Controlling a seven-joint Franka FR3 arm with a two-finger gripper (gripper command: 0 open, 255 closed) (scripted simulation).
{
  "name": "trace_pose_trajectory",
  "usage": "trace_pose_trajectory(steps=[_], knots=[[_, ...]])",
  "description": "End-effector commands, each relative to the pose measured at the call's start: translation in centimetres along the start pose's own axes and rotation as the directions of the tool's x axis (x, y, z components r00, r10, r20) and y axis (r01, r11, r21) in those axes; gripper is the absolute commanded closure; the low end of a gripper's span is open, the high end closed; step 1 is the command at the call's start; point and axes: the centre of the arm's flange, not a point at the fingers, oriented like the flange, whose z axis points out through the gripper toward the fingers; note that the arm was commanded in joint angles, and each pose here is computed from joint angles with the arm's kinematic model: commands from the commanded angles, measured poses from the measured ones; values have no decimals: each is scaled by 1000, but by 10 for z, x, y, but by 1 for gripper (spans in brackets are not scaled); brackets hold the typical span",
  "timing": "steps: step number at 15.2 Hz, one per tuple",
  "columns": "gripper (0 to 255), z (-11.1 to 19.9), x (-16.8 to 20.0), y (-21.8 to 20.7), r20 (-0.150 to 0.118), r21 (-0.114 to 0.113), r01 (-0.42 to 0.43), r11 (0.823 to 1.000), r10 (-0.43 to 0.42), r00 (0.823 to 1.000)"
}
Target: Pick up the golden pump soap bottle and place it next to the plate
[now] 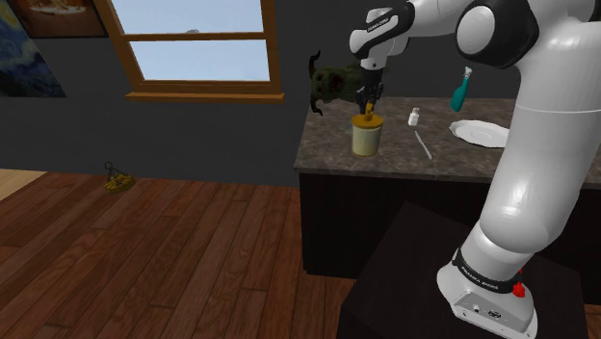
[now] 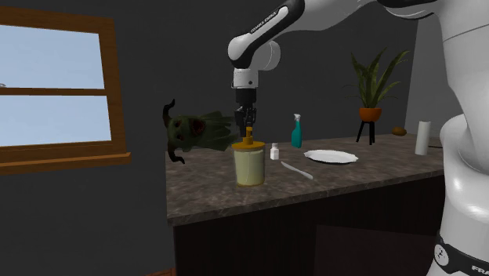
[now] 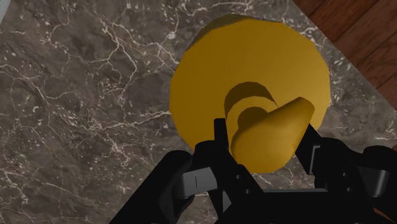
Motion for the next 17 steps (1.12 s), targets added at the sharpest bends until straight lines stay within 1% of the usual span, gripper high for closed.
trace_pose_trajectory(steps=[1, 17], knots=[[255, -10, 1, 0, -1, 0, 0, 1000, 0, 1000], [255, -95, 0, 0, -1, 0, 0, 1000, 0, 1000]])
